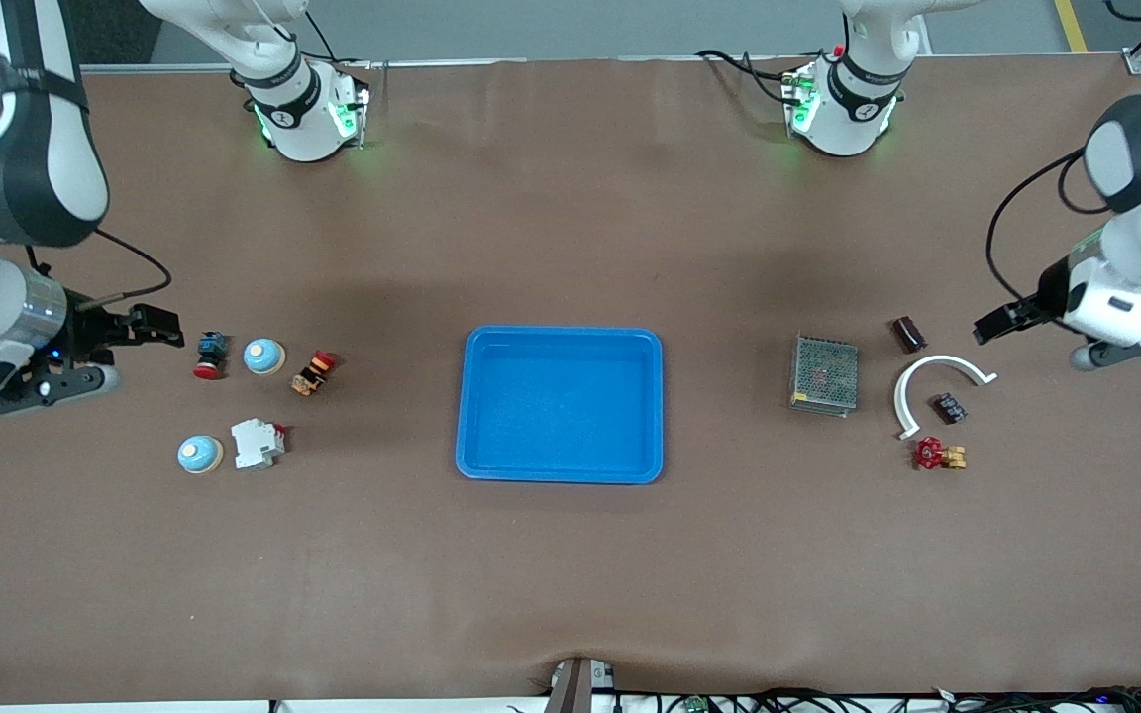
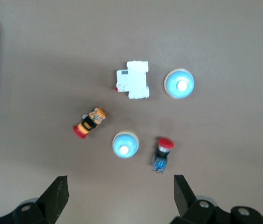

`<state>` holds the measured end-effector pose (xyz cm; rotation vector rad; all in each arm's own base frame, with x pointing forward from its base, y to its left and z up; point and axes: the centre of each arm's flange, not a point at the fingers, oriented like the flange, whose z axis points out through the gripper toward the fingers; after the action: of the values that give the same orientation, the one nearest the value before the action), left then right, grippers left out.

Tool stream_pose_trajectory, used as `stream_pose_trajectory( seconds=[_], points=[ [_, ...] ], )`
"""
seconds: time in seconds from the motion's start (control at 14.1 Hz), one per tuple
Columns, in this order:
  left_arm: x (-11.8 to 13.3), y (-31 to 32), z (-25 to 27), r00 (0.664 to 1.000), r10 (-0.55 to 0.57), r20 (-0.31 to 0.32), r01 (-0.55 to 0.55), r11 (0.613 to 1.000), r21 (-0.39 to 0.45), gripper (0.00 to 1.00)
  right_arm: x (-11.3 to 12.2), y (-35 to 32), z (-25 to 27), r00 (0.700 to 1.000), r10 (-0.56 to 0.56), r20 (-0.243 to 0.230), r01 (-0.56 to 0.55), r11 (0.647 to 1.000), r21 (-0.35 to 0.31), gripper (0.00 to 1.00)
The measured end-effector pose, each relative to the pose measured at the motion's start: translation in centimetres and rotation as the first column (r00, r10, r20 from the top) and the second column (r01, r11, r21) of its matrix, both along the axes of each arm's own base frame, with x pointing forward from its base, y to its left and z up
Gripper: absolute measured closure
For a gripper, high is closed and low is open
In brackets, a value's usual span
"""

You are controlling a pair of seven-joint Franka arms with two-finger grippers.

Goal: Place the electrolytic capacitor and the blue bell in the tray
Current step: 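Grasp the blue bell with the right gripper while the left gripper grasps the capacitor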

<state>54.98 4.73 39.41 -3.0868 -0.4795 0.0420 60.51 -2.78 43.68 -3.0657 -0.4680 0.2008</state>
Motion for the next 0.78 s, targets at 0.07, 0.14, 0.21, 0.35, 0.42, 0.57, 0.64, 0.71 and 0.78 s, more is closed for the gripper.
stream_pose_trajectory(
  seconds=[0.07,0.14,0.21,0.35,0.42,0.57,0.64,0.71,0.78],
  points=[
    [0.5,0.1,-1.8,1.0,0.001,-0.003,-0.001,1.0,-0.003,0.0,0.3,-0.4,-1.4,1.0,0.03,0.007,-0.03,1.0,0.0,0.0],
    [0.9,0.6,-3.4,1.0,0.008,-0.004,-0.008,1.0,-0.005,0.0,0.5,-0.7,-2.6,0.998,0.059,0.008,-0.059,0.998,0.0,0.0],
    [1.3,1.2,-4.8,1.0,0.018,-0.001,-0.018,1.0,-0.006,0.0,0.7,-1.1,-3.7,0.995,0.095,0.012,-0.095,0.995,0.001,0.0],
    [1.9,2.5,-7.5,0.999,0.039,0.009,-0.039,0.999,-0.009,0.03,1.3,-2.3,-5.8,0.985,0.17,0.024,-0.17,0.985,0.006,0.0],
    [2.1,3.1,-8.8,0.999,0.048,0.015,-0.048,0.999,-0.011,0.04,1.6,-2.9,-6.9,0.978,0.207,0.026,-0.207,0.978,0.003,0.0],
    [2.5,3.9,-11.5,0.998,0.061,0.025,-0.061,0.998,-0.014,0.09,2.2,-3.3,-8.9,0.958,0.285,0.034,-0.285,0.958,-0.005,0.0],
    [2.6,4.1,-12.7,0.997,0.065,0.028,-0.065,0.998,-0.015,0.16,2.4,-3.4,-9.7,0.946,0.323,0.034,-0.323,0.946,-0.007,0.0],
    [2.7,4.2,-13.7,0.997,0.067,0.029,-0.067,0.998,-0.016,0.2,2.5,-3.4,-10.5,0.933,0.358,0.032,-0.358,0.934,-0.009,0.0],
    [2.8,4.3,-14.6,0.997,0.069,0.028,-0.068,0.998,-0.017,0.2,2.7,-3.4,-11.3,0.919,0.393,0.03,-0.393,0.92,-0.008,0.0]
  ],
)
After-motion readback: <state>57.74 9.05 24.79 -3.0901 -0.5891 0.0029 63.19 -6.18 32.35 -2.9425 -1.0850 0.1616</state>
